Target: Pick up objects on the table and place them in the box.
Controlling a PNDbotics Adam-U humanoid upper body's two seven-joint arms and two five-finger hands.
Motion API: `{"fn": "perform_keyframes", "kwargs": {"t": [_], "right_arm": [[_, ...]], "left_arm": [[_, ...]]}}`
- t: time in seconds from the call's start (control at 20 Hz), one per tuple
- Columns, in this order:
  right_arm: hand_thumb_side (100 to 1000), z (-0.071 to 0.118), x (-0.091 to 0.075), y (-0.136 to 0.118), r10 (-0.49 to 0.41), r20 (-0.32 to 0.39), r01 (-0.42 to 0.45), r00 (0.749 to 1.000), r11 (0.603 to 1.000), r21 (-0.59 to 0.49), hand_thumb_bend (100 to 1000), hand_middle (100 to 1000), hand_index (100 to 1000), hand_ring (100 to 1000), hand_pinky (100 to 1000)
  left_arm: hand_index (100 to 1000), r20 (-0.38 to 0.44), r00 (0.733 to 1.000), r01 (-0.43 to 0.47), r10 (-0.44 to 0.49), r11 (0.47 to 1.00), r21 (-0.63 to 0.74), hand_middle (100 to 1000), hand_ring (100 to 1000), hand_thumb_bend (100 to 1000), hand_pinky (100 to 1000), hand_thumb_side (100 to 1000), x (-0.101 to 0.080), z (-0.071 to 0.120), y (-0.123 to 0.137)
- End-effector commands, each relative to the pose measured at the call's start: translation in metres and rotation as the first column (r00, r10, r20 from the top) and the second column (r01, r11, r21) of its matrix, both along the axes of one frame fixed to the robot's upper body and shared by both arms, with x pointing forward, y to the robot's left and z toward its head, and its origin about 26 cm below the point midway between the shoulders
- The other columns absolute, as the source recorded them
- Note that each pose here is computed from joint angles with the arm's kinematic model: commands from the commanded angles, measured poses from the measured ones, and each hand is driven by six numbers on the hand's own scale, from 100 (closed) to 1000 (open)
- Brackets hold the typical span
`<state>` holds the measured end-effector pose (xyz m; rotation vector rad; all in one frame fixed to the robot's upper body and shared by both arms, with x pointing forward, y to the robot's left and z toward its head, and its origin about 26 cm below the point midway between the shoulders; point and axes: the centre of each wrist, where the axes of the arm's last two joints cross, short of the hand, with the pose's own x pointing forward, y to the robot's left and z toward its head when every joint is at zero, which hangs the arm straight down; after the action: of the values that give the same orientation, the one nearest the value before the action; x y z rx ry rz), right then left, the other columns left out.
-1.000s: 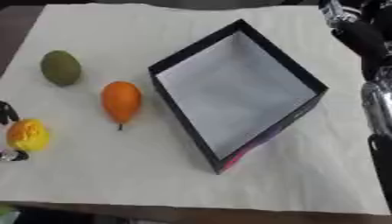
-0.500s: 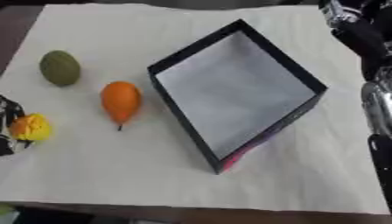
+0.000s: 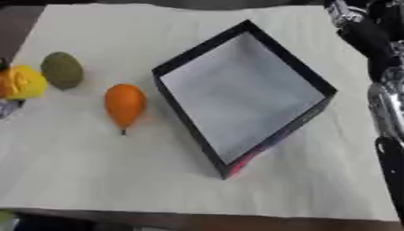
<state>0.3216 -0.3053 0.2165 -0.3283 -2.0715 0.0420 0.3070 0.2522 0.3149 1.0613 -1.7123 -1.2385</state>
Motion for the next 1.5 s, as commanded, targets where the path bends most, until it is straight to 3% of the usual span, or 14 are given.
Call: {"fn": "perform_keyframes", "kwargs": {"t": [0.05, 0.2, 0.3, 0.45, 0.65, 0.95, 1.25, 1.4, 1.5], "right_arm": [[287, 0.016, -0.003, -0.007, -0.029, 0.058, 0.029, 0.998, 1.000, -0.003, 391, 743, 883, 768, 815], [286, 0.027, -0.004, -0.009, -0.068, 0.111, 0.064, 0.992, 0.997, 0.041, 392, 774, 890, 807, 827], [281, 0.035, -0.006, -0.009, -0.107, 0.158, 0.098, 0.982, 0.993, 0.066, 396, 789, 893, 821, 833], [270, 0.048, -0.009, -0.007, -0.164, 0.227, 0.147, 0.960, 0.985, 0.088, 397, 793, 891, 829, 843], [273, 0.052, -0.009, -0.002, -0.167, 0.240, 0.150, 0.956, 0.985, 0.088, 391, 785, 889, 820, 842], [278, 0.050, -0.009, 0.000, -0.146, 0.225, 0.132, 0.963, 0.988, 0.073, 387, 774, 887, 810, 839], [282, 0.047, -0.008, -0.001, -0.151, 0.204, 0.138, 0.967, 0.988, 0.075, 387, 770, 887, 805, 837], [283, 0.045, -0.007, -0.001, -0.152, 0.196, 0.139, 0.969, 0.987, 0.078, 388, 767, 886, 802, 836], [283, 0.045, -0.007, -0.001, -0.152, 0.193, 0.139, 0.969, 0.987, 0.078, 388, 766, 885, 801, 836]], "left_arm": [[527, 0.099, 0.989, 0.117, -0.111, 0.992, -0.052, 402, 383, 227, 372, 100, -0.005, 0.035, -0.028], [525, 0.137, 0.968, 0.216, -0.209, 0.975, -0.043, 406, 390, 249, 387, 100, 0.016, 0.049, -0.074], [528, 0.126, 0.960, 0.250, -0.249, 0.968, 0.012, 410, 396, 281, 395, 100, 0.035, 0.046, -0.103], [531, 0.041, 0.958, 0.278, -0.283, 0.955, 0.100, 416, 405, 307, 405, 100, 0.066, 0.023, -0.140], [536, -0.075, 0.945, 0.328, -0.319, 0.931, 0.164, 421, 411, 296, 408, 100, 0.092, -0.018, -0.168], [539, -0.200, 0.896, 0.426, -0.395, 0.892, 0.147, 421, 410, 257, 402, 100, 0.106, -0.068, -0.194], [546, -0.268, 0.859, 0.491, -0.436, 0.850, 0.190, 429, 419, 282, 421, 100, 0.104, -0.093, -0.210], [570, -0.292, 0.851, 0.503, -0.436, 0.837, 0.215, 450, 438, 339, 449, 100, 0.104, -0.101, -0.214], [650, -0.314, 0.853, 0.496, -0.417, 0.835, 0.239, 516, 500, 443, 543, 100, 0.104, -0.105, -0.213]]}}
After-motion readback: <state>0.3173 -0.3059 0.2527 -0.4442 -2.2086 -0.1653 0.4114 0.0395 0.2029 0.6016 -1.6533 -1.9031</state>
